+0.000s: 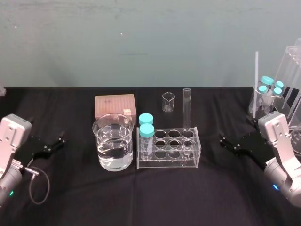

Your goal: Hold the test tube with one hand and immerse one end into the beaker, then return it to the test tube rack.

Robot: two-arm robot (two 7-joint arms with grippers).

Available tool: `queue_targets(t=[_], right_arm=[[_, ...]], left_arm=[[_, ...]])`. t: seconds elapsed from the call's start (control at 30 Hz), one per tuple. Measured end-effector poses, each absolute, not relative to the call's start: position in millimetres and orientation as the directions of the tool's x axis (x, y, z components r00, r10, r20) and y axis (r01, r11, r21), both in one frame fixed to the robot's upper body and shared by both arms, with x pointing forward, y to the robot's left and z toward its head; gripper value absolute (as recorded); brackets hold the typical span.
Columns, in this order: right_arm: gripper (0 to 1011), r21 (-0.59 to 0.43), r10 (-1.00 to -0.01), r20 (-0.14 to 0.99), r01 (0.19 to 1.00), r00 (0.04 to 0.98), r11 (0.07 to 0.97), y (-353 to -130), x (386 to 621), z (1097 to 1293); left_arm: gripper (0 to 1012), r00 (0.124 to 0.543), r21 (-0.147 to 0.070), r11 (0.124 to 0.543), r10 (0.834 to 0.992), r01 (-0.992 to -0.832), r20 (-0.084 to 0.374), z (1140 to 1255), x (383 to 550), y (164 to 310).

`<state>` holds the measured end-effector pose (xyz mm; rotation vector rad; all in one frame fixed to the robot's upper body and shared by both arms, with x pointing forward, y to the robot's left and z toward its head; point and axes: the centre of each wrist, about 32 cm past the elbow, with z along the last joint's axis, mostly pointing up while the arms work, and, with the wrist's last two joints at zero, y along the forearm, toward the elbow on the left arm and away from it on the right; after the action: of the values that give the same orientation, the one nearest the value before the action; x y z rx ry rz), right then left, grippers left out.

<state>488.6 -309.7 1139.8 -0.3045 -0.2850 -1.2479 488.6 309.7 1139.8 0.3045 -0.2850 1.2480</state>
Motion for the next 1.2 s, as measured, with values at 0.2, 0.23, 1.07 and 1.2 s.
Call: queue_targets(t=[0.2,0.23,1.07,1.2], right_arm=[[1002,-0.070,-0.882,0.369,0.955,0.294,0.288,-310.6,488.4,1139.9],[1002,-0.070,-0.884,0.363,0.954,0.295,0.290,-311.0,488.3,1140.0],[1002,-0.003,-0.837,-0.054,0.838,0.545,0.546,-283.4,506.8,1161.5],[1002,-0.005,-0.823,-0.041,0.823,0.567,0.567,-277.7,513.6,1162.4]], left_arm=[[1000,0.292,0.070,0.287,0.880,-0.955,0.374,1139.8,488.6,309.7],[1000,0.292,0.070,0.287,0.880,-0.955,0.374,1139.8,488.6,309.7],[1000,0.292,0.070,0.287,0.880,-0.955,0.374,1139.8,488.6,309.7],[1000,0.292,0.070,0.287,0.880,-0.955,0.374,1139.8,488.6,309.7]])
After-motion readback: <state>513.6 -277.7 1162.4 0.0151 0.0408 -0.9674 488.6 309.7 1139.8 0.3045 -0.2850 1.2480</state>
